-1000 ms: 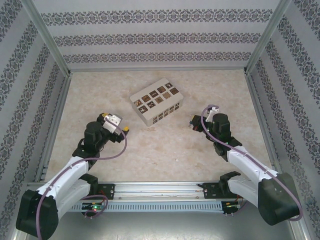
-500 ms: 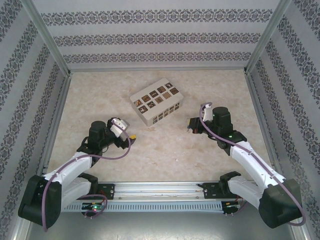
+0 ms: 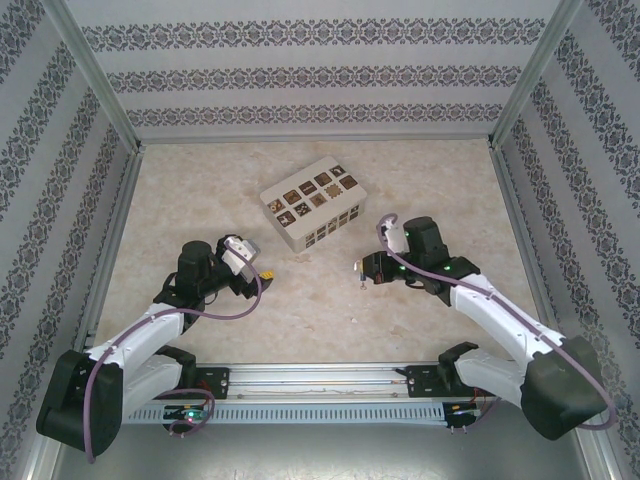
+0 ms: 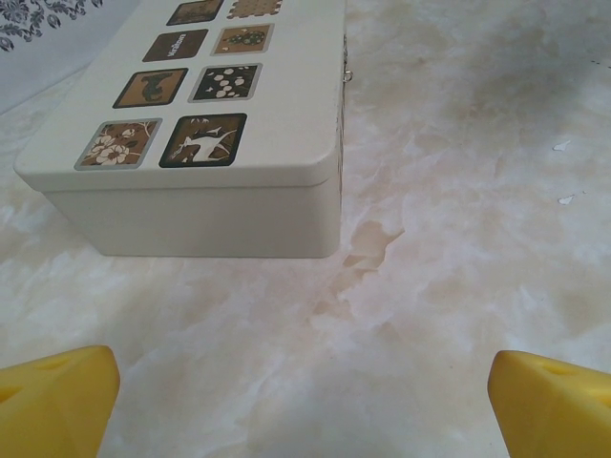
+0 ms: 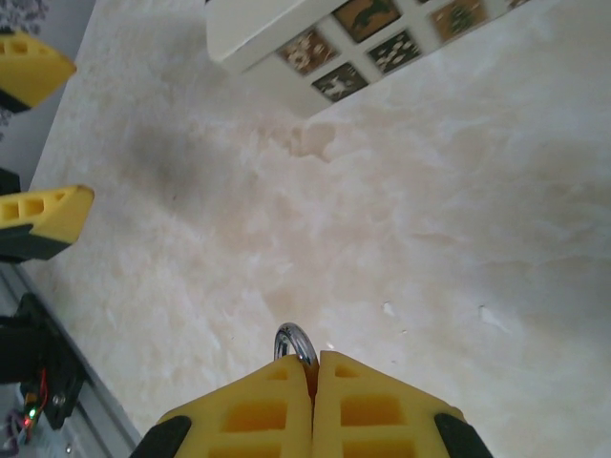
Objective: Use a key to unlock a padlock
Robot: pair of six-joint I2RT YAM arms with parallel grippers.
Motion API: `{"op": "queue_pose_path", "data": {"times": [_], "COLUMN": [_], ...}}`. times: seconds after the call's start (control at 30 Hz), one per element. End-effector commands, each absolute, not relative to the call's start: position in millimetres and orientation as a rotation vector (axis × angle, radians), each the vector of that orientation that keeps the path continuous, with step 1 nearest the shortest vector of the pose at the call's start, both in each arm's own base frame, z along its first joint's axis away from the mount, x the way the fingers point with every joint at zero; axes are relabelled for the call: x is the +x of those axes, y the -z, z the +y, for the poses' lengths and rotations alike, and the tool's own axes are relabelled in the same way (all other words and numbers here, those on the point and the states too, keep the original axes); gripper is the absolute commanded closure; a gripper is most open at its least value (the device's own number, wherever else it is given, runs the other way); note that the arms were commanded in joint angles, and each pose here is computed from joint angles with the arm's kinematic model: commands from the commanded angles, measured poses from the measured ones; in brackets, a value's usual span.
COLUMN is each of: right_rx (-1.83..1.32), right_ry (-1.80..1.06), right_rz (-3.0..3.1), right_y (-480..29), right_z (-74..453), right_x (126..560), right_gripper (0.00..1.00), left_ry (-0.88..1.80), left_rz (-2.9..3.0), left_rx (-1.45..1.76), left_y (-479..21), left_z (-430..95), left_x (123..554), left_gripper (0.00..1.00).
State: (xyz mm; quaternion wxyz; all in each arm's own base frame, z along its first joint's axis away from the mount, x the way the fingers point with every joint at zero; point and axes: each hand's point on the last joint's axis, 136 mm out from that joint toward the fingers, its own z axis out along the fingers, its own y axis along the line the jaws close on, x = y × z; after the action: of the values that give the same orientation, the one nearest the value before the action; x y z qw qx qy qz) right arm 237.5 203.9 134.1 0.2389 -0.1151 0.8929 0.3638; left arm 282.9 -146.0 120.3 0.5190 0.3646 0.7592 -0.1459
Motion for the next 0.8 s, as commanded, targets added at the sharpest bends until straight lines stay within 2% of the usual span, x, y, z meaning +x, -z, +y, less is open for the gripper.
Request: {"op": "queue_pose_path", "data": {"times": [0.0, 0.77], "right_rx": [-0.363, -0.284], "right_ry": [-1.047, -1.213], "right_rz": [2.430, 2.635], "right_y": [-145, -90], "right_z": [222, 291], "right_x": [237, 257], "right_gripper": [1.00, 1.00], "left_ry": [0.308, 0.314], "left_rz": [1.751, 1.756], "left_rx": [0.883, 0.910], "left_y": [-139, -137], "left_z": [-146, -147], "left_x": [291, 289], "left_gripper": [0.01, 0.01]}}
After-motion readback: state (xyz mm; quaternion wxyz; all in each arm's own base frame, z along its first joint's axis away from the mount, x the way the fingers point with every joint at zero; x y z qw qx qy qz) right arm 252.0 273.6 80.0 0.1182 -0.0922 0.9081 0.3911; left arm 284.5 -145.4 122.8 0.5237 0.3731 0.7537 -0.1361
